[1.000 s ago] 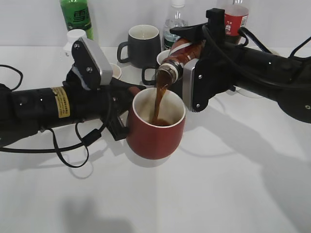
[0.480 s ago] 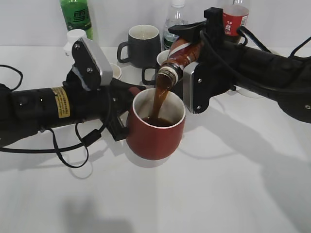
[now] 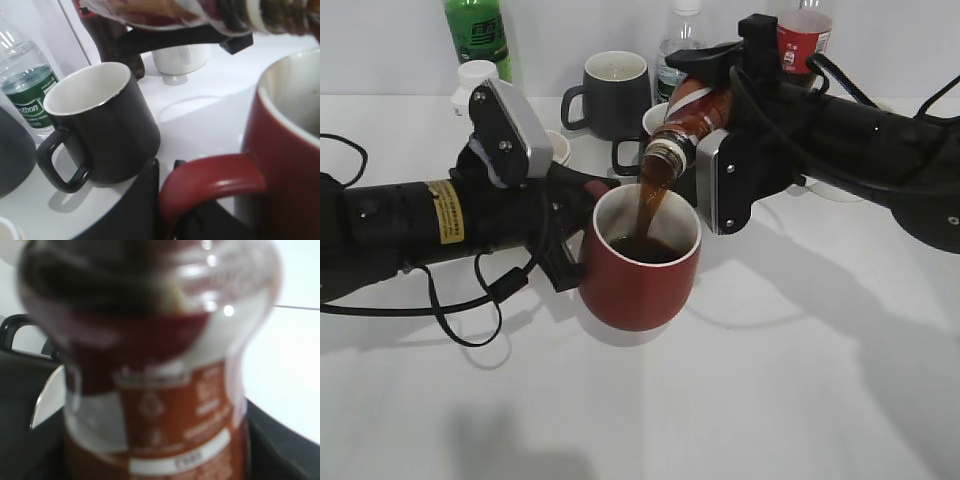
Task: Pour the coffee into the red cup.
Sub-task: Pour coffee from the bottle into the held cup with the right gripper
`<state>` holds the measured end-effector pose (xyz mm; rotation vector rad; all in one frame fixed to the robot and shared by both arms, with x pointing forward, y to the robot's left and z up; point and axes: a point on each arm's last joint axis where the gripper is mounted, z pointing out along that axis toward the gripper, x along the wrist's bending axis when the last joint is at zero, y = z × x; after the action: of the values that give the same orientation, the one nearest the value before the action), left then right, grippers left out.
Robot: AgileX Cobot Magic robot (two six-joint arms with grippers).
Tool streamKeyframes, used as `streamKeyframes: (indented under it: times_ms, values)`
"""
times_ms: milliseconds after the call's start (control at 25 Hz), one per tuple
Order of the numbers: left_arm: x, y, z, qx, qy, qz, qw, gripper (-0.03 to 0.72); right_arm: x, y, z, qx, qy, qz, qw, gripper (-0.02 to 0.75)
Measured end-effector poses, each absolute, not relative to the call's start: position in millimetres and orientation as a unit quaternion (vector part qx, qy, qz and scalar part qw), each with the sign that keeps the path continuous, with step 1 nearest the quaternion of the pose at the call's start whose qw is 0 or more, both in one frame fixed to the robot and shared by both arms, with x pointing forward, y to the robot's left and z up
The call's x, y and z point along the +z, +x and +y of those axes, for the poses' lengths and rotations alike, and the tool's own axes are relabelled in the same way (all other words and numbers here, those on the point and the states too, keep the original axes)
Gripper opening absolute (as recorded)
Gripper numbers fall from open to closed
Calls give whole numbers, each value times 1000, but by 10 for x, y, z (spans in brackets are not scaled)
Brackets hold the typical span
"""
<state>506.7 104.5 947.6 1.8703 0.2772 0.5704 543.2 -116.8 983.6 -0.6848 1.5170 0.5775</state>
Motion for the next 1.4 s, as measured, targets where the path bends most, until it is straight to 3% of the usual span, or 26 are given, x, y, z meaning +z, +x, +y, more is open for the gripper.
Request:
streamKeyframes:
  times_ms: [680,1400]
  values:
    - [9470,5068,1048,241,792,119,548,55,9837,5432,-1167,248,-305,661,639,501]
    - [9528,5120,1071,253,767,161,568,55,9827,5435,-1168,371,-156,715,571,501]
